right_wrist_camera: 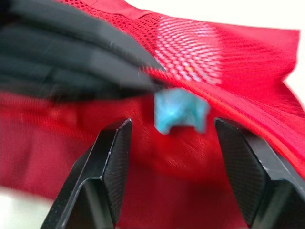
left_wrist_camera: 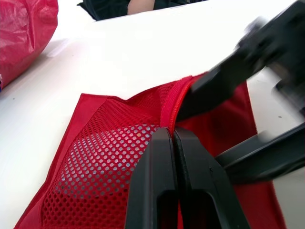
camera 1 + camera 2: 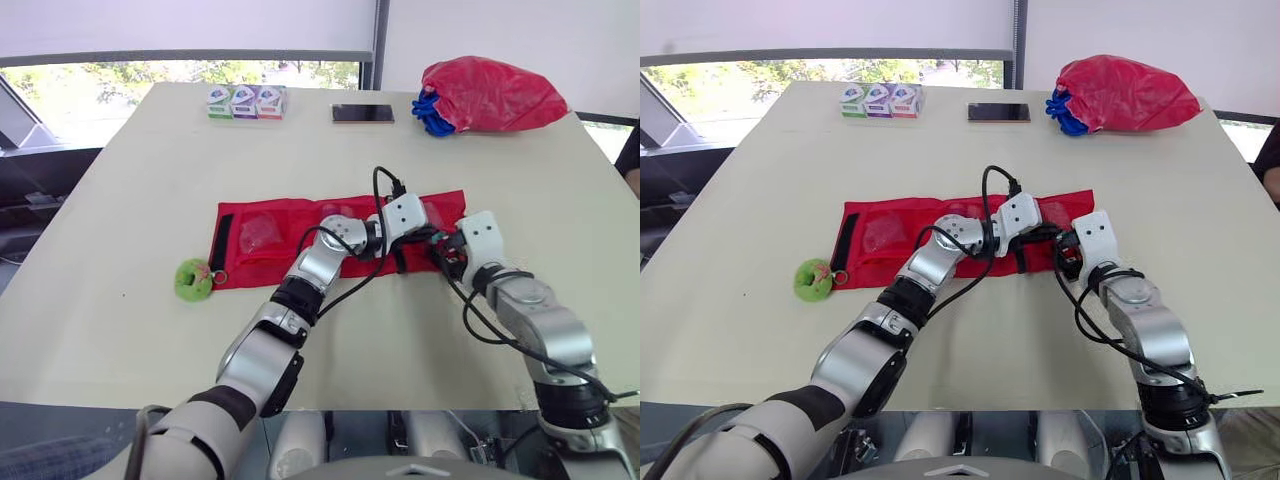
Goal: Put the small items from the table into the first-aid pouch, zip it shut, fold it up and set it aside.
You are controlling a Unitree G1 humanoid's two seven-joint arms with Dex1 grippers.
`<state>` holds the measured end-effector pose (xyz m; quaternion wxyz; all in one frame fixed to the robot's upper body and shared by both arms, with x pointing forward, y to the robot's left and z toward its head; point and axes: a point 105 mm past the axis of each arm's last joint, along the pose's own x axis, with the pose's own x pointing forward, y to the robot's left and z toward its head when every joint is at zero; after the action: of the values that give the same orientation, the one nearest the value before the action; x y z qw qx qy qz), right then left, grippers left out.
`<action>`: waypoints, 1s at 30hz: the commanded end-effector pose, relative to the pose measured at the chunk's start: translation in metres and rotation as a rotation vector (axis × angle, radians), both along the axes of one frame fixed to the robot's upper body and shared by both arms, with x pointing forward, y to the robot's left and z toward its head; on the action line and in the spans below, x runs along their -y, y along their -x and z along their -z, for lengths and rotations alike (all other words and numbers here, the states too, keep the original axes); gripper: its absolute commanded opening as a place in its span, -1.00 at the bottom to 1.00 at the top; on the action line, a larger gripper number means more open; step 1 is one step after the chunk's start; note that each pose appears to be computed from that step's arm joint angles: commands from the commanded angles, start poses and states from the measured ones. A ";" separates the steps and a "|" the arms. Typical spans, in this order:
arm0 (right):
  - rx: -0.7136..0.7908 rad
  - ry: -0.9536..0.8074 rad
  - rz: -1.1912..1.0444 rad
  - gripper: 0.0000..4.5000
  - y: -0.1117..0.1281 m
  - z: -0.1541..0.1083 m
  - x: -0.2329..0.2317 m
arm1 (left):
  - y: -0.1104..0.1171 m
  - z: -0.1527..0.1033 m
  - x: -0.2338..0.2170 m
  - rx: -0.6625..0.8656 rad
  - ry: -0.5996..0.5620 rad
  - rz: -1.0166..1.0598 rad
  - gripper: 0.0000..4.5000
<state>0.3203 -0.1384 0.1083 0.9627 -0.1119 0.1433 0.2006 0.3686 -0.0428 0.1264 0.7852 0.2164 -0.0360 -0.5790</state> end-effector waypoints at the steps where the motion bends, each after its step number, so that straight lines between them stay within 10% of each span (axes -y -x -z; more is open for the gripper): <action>1: 0.070 0.004 -0.136 0.33 0.018 -0.024 -0.004 | 0.000 -0.013 0.007 0.035 0.036 0.013 -1.00; 8: 0.075 -0.029 -0.123 0.33 0.038 -0.038 0.041 | 0.007 -0.014 0.013 0.007 0.068 0.050 -1.00; 9: 0.070 -0.030 -0.099 0.59 0.038 -0.038 0.049 | 0.008 -0.015 0.013 -0.003 0.084 0.059 -1.00; 11: 0.060 -0.026 -0.031 0.96 0.034 -0.034 0.064 | 0.010 -0.024 0.014 -0.016 0.139 0.069 -0.69; 20: -0.040 -0.117 0.076 1.00 0.012 -0.001 0.071 | 0.039 -0.044 -0.026 -0.059 0.164 0.208 0.94; 25: -0.102 -0.178 0.063 1.00 -0.002 0.016 0.059 | 0.065 -0.036 -0.091 -0.129 0.037 0.240 0.99; 30: -0.119 -0.277 -0.019 0.15 -0.005 0.012 0.036 | 0.085 -0.041 -0.129 -0.155 -0.020 0.213 1.00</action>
<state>0.3241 -0.1826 0.0851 0.9587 0.0256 0.1896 0.2104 0.2944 0.0881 0.1502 0.7291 0.1701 0.0363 -0.6619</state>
